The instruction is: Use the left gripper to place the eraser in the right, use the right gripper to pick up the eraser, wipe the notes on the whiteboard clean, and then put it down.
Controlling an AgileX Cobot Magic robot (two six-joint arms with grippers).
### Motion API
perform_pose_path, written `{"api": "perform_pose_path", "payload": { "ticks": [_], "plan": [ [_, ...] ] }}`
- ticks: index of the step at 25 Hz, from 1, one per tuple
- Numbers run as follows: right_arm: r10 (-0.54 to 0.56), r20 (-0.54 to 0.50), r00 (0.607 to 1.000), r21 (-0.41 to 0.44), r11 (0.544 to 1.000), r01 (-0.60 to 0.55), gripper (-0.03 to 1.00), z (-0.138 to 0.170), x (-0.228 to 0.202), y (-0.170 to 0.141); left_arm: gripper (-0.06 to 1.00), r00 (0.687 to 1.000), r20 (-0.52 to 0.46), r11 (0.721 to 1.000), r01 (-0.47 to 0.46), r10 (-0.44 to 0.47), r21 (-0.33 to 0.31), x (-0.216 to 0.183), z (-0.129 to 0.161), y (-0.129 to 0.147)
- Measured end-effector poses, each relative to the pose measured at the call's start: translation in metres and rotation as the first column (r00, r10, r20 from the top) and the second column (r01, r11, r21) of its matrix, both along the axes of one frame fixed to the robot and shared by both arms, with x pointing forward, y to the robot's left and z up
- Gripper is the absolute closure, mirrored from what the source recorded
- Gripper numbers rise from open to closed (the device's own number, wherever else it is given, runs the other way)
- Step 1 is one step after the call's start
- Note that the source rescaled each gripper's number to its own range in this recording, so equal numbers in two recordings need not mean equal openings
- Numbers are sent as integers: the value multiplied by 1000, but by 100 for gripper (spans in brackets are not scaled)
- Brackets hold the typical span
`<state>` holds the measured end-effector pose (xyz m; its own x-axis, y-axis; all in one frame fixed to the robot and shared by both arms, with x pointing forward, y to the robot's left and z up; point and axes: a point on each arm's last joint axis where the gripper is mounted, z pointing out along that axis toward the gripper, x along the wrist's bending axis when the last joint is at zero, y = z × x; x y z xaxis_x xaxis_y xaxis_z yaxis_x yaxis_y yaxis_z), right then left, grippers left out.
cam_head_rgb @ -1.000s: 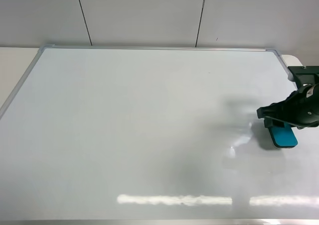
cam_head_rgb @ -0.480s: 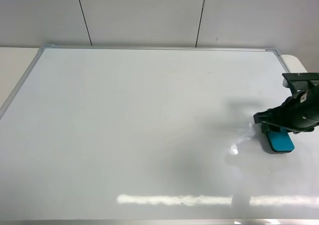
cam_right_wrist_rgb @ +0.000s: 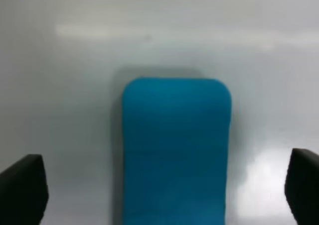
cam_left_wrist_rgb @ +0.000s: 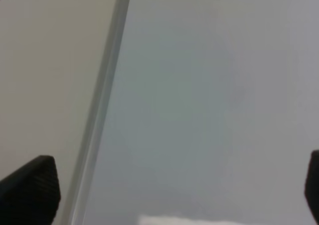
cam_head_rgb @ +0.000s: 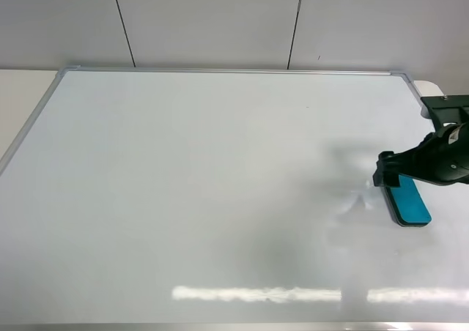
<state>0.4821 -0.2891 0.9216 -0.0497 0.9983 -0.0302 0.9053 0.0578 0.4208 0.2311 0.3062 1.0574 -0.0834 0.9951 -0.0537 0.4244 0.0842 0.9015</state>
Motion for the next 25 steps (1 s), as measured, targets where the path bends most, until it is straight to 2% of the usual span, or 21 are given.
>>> {"api": "perform_pose_path", "payload": {
  "ticks": [2,7,11,13,16,19,21,23,25],
  "plan": [
    [4,7,1000,-3,1000,-4,1,2,0,0,-6,1000,0,1000,0,0,0,0,0,0],
    [2,-2,1000,-3,1000,-2,-3,2,-1,0,-6,1000,0,1000,0,0,0,0,0,0],
    [-79,41,996,72,995,76,-3,16,-4,2,-6,1000,0,1000,0,0,0,0,0,0],
    [-100,111,989,113,990,87,-3,40,-4,4,-6,1000,0,1000,0,0,0,0,0,0],
    [-45,215,976,119,993,20,-3,95,-10,6,-6,1000,0,1000,0,0,0,0,0,0],
    [3,357,934,111,993,-46,-3,163,-28,7,-6,1000,0,1000,0,0,0,0,0,0],
    [16,450,893,106,992,-71,-3,205,-49,7,-6,1000,0,1000,0,0,0,0,0,0],
    [21,526,850,104,991,-89,-3,236,-79,6,-6,1000,0,1000,0,0,0,0,0,0],
    [24,580,814,106,989,-105,-3,254,-109,6,-6,1000,0,1000,0,0,0,0,0,0]
  ]
}}
